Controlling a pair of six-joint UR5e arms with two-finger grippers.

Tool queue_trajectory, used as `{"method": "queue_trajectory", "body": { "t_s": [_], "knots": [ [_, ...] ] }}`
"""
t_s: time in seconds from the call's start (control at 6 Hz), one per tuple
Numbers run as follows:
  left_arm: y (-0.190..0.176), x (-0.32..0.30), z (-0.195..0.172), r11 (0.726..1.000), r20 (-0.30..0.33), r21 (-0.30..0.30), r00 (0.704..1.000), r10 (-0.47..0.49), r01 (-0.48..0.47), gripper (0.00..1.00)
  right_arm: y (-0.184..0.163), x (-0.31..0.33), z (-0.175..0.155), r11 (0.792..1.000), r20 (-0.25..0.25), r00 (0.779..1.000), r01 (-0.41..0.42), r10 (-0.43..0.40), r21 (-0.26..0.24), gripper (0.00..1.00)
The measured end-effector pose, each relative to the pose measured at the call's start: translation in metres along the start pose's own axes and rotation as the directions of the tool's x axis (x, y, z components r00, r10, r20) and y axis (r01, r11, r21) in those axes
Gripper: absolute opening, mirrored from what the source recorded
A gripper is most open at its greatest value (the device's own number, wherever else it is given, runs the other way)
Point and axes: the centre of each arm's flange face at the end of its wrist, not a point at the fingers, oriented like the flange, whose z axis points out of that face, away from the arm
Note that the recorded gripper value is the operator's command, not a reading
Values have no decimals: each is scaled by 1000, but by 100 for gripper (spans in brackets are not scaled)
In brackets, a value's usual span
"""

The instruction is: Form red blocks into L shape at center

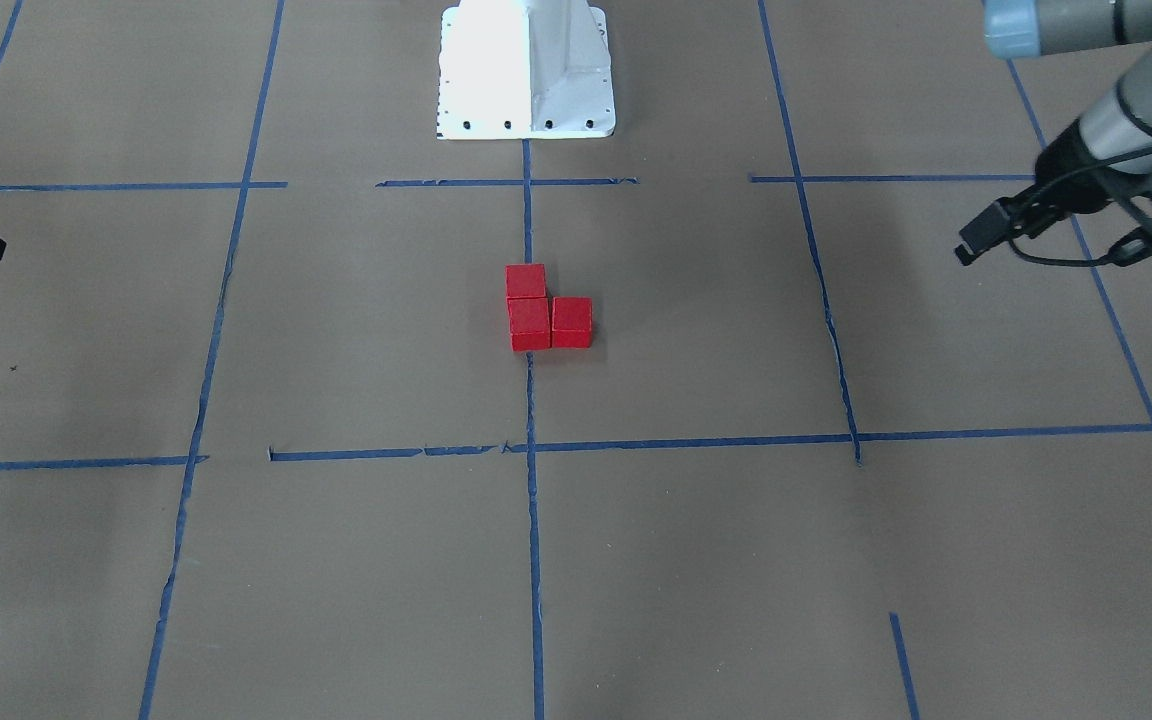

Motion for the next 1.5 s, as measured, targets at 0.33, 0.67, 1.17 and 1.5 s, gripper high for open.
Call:
{"method": "queue_trajectory", "body": {
  "t_s": [0.33,0.67,1.17,1.5],
  "knots": [
    [-40,-130,-12,973,37,18,972,230,-231,100,10,49,-4,1000,-24,999,-31,31,3,100],
    [-40,-202,-19,951,47,22,950,308,-310,100,25,80,-4,1000,-39,999,-23,23,-4,100],
    [-14,-237,-8,959,42,-7,958,282,-282,100,26,105,-7,995,-55,994,99,-99,-2,100],
    [-7,-236,-10,960,41,-4,960,278,-278,100,24,112,-6,991,-57,990,131,-131,-4,100]
  ]
}}
